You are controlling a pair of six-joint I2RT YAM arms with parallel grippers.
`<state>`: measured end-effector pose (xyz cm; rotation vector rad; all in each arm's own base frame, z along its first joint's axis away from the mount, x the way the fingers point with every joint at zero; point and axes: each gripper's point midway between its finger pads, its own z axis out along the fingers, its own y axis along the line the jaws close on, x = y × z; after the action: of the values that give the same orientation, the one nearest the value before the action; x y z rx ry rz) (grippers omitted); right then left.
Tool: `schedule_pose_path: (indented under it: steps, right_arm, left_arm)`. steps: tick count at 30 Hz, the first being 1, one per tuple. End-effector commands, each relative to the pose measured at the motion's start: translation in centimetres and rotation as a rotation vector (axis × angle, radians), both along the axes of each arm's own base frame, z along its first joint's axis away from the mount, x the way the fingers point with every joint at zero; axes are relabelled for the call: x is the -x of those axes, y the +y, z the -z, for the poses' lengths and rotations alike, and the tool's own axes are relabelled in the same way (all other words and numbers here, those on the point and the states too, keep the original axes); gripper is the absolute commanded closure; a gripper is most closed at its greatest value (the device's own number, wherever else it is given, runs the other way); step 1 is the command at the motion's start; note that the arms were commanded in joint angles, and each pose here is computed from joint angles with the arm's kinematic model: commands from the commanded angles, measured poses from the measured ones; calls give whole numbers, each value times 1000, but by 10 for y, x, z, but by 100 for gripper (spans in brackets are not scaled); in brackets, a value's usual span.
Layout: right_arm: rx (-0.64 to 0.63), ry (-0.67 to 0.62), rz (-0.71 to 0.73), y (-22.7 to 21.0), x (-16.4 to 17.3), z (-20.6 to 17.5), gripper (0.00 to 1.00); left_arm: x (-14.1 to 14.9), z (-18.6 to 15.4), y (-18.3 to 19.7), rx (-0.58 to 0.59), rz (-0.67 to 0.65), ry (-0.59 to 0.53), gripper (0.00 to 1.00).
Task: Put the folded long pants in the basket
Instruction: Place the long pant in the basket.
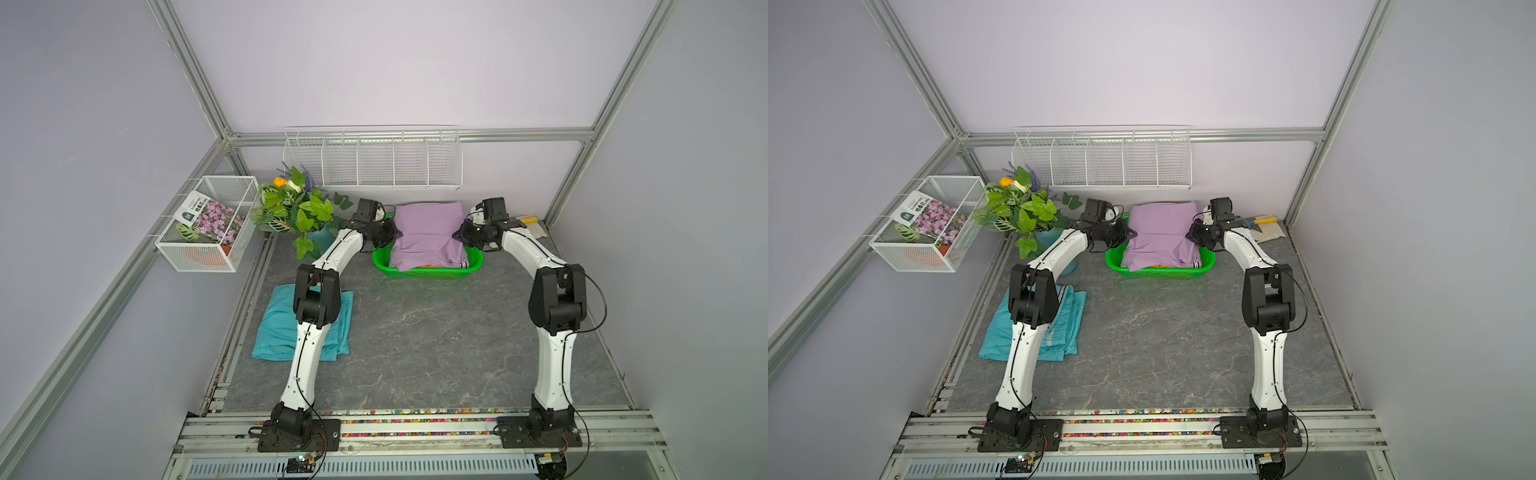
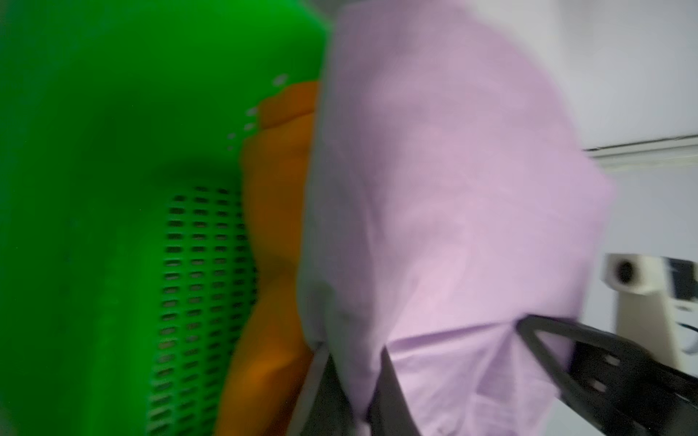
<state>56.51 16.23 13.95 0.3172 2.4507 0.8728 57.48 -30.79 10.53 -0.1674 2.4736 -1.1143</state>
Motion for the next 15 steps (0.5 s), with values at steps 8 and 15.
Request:
schedule_pose_path:
  steps: [8, 15]
  right_arm:
    - [147, 32, 57, -14, -1, 24, 100]
    - [320, 183, 48, -28, 25, 69, 100]
  left_arm:
    - [-20, 35, 40, -165, -160, -21, 100]
    - [-7, 45, 38, -190, -118, 35, 100]
